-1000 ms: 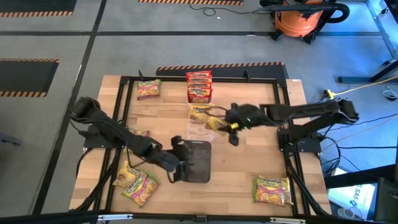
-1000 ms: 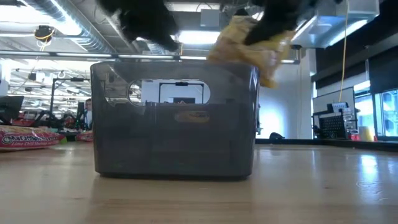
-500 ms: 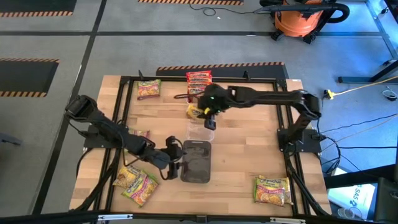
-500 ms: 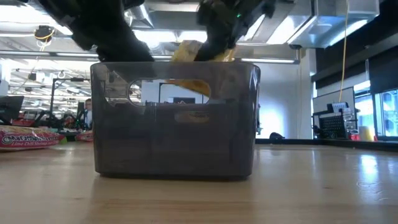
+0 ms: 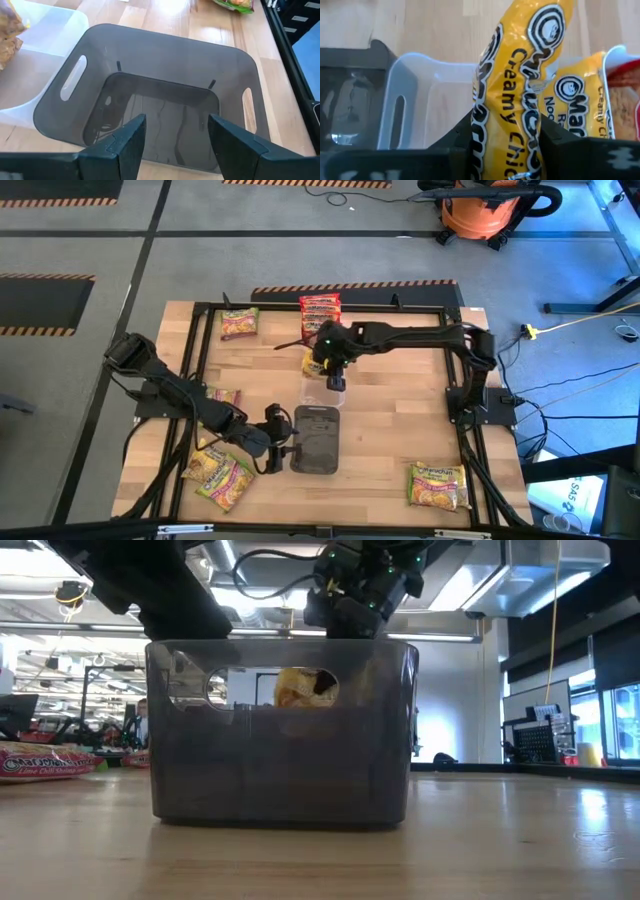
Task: Sort Maruchan noodles
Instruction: Put the yellow noodle pack into the transparent bin
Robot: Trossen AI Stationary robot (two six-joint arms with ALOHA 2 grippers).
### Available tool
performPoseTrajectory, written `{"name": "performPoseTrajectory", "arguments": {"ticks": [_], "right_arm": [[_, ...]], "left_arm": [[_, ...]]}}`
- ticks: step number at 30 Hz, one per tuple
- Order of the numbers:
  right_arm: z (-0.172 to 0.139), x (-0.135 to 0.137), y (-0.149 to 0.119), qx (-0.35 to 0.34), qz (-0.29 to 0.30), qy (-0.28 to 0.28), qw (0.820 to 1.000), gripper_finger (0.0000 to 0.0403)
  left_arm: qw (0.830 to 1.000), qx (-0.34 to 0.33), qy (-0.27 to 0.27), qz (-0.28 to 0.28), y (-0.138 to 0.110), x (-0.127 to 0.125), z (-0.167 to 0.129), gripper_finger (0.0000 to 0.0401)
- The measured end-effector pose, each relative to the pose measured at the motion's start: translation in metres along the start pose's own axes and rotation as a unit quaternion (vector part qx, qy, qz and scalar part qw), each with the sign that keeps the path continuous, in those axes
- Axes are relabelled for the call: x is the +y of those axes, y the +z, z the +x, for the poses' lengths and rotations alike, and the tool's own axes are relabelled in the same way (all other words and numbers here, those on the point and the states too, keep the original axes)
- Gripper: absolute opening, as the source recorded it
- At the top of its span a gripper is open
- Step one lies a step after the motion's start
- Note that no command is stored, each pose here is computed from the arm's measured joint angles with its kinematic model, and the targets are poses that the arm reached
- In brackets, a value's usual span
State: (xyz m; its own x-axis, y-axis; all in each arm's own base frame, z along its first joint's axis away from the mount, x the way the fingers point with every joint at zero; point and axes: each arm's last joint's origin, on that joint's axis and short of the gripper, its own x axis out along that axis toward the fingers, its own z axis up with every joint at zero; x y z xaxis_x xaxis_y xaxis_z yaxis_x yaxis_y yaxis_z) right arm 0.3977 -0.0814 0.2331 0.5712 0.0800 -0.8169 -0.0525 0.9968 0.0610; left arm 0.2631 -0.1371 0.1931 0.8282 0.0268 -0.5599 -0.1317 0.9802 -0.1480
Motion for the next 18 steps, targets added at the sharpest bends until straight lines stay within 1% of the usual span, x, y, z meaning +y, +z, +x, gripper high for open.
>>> {"name": "performPoseTrajectory", "arguments": {"ticks": [6, 8, 10, 18], "right_arm": [[0.008, -0.004, -0.006, 0.023, 0.006, -0.006, 1.000, 0.0098], [0.013, -0.005, -0.005, 0.020, 0.005, -0.003, 1.000, 0.0100], [0.018, -0.006, -0.010, 0.040, 0.008, -0.003, 0.999, 0.0100], [0.039, -0.008, -0.016, 0.057, 0.009, 0.004, 0.998, 0.0107]], "left_arm": [[1.000, -0.003, 0.001, -0.001, 0.000, 0.000, 0.000, 0.0208], [1.000, -0.003, 0.001, -0.001, 0.000, 0.000, 0.000, 0.0208], [1.000, -0.003, 0.002, -0.001, 0.000, 0.000, 0.000, 0.0208], [1.000, -0.007, -0.003, -0.003, 0.002, -0.001, 0.000, 0.0208]]}}
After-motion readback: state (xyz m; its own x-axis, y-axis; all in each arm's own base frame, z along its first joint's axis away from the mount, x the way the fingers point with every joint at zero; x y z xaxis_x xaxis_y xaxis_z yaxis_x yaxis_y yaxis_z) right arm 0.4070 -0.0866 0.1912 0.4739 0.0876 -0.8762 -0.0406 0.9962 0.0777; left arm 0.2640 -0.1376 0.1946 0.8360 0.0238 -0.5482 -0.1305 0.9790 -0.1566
